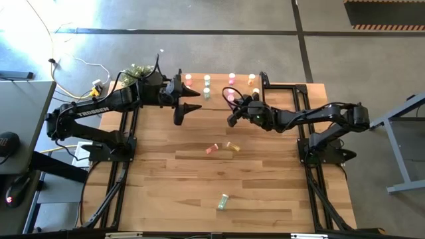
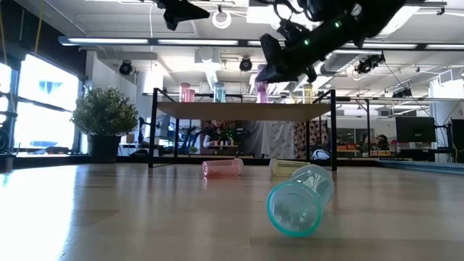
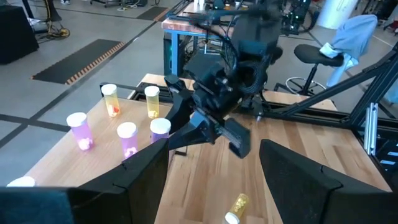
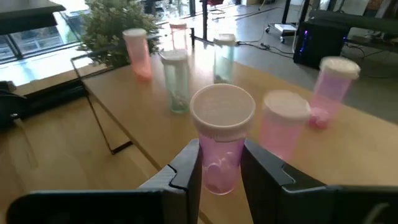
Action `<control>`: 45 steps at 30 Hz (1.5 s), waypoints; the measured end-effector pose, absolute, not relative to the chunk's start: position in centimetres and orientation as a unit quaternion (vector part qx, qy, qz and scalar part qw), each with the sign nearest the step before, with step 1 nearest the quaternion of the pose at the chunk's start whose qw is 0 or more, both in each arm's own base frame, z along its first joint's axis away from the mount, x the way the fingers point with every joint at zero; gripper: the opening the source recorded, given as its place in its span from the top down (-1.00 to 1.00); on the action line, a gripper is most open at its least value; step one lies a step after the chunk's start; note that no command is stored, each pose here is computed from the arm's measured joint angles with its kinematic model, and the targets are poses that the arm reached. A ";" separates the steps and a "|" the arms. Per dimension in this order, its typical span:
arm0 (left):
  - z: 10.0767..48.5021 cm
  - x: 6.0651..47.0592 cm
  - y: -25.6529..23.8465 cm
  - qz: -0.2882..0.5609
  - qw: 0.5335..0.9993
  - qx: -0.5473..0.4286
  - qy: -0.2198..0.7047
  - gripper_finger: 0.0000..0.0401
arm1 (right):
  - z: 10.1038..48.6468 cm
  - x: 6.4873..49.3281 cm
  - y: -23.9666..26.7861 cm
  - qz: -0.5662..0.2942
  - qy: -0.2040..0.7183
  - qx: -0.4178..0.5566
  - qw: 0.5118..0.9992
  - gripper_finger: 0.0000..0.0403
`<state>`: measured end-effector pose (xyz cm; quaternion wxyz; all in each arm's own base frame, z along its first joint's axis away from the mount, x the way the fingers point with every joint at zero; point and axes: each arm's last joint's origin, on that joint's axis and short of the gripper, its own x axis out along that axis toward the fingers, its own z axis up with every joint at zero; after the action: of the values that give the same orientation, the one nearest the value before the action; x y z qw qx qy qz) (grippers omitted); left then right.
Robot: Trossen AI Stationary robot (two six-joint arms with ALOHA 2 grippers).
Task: Pick and place medicine bottles onto shelf by color
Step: Put the purple pill bottle on the shelf aligned with the other purple pill bottles
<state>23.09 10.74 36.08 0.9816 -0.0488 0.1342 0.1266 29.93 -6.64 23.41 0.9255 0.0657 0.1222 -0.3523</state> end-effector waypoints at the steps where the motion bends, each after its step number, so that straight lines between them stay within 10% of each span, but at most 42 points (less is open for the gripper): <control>1: 36.1 23.1 10.7 0.126 0.982 -0.046 0.135 -0.21 | 24.0 30.2 -6.7 -0.350 0.129 0.065 0.926 0.59; 45: 36.0 23.1 10.8 0.126 0.981 -0.045 0.138 -0.21 | 22.7 29.7 -8.2 -0.349 0.170 0.122 0.913 0.59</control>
<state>23.09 10.76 36.01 0.9814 -0.0454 0.1377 0.1262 29.68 -8.24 22.70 0.9133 0.1221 0.1704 -0.3491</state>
